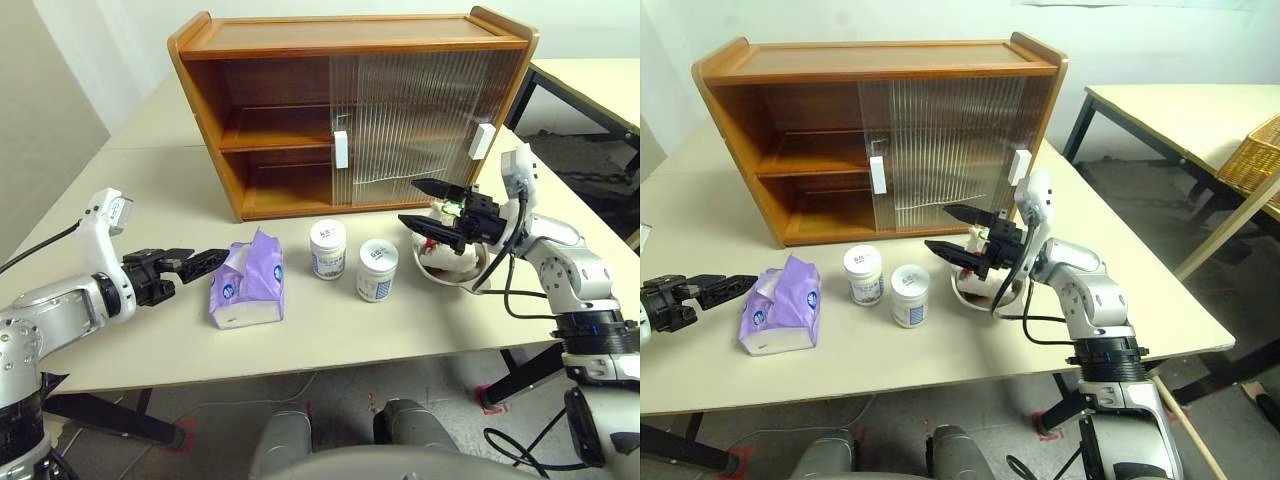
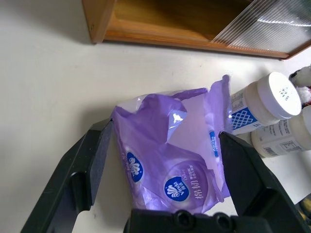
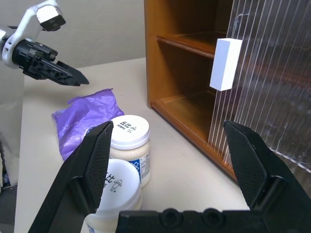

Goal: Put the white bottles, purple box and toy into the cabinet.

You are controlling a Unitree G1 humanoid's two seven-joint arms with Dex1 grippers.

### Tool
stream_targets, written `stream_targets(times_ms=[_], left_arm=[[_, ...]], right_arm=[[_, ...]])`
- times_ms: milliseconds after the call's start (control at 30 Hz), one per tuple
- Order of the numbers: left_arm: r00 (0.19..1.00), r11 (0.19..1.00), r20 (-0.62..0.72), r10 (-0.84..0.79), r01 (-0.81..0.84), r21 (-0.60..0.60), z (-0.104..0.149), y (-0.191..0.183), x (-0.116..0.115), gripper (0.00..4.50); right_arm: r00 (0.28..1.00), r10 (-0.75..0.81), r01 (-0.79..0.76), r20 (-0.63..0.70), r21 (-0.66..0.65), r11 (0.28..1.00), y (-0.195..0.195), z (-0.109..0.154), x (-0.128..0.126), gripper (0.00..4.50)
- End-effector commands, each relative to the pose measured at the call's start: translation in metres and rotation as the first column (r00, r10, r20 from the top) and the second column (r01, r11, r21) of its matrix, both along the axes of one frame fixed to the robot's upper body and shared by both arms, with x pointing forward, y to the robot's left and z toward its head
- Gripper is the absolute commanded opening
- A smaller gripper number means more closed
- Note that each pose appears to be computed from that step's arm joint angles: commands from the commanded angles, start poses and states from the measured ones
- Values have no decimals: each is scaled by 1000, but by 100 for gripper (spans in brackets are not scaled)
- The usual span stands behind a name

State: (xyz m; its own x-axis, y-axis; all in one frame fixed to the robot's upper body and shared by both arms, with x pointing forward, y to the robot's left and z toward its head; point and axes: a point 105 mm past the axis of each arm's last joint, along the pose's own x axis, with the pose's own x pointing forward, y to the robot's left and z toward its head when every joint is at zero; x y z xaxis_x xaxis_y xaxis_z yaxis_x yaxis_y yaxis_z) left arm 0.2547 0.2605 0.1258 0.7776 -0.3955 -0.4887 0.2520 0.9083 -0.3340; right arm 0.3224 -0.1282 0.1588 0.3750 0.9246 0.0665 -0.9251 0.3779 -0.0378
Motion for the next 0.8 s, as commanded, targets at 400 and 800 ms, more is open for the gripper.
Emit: stream_targets(times_ms=[400,800], left_arm=[[984,998,-167,66,-66,6,-39,-3,-1,448],[974,998,-217,63,-59,26,-48,-2,-3,323]], right_arm=[[1000,-10,10,21,-16,1000,-2,0,1,450],[999,-19,19,36,-13,1000,2,6,1,450]])
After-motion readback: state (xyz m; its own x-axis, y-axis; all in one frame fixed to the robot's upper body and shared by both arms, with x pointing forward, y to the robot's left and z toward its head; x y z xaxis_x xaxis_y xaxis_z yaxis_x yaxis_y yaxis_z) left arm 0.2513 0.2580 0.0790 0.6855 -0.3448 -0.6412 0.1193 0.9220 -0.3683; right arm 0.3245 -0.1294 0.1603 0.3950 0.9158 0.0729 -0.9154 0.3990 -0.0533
